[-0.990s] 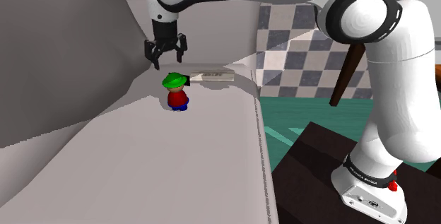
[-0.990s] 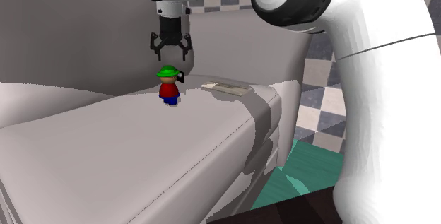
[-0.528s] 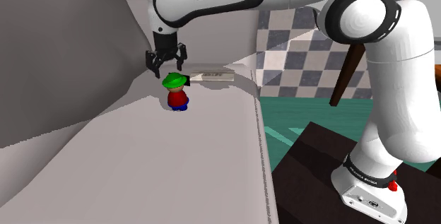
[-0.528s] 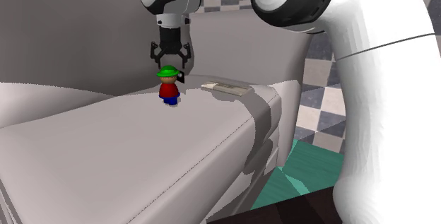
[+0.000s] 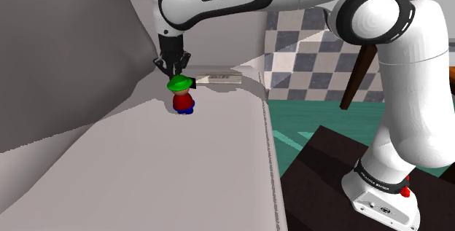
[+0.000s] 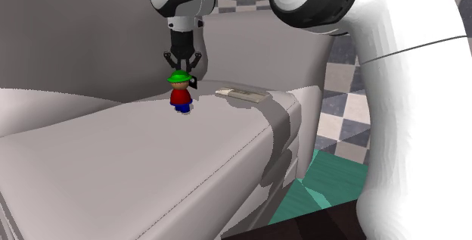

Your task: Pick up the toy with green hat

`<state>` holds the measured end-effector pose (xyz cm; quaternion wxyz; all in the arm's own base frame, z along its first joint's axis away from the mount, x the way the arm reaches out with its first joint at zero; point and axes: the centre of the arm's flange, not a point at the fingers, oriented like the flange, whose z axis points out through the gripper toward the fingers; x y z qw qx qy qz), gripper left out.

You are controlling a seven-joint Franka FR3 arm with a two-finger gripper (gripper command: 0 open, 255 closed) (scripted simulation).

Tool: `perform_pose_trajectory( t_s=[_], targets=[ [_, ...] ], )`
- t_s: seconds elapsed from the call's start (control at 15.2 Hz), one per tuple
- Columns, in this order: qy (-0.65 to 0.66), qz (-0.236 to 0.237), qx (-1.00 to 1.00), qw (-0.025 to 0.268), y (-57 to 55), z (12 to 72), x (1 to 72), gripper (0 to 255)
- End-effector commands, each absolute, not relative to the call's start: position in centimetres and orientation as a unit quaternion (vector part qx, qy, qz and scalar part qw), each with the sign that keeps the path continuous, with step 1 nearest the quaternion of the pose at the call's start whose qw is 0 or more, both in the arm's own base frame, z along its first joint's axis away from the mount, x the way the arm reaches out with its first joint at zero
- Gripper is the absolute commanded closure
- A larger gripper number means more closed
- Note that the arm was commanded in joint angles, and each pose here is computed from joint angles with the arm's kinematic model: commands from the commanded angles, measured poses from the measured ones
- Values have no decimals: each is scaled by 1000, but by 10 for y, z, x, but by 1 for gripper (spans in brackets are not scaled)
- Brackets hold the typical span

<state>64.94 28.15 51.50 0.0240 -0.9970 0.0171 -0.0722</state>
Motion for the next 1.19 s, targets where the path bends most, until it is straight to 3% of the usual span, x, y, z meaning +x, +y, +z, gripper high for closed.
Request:
perform_pose_trajectory(
  t_s=[0.0,1.12],
  targets=[
    [17,-72,-997,24,282,514,649,255],
    [17,-72,-997,24,281,594,651,255]
  ],
)
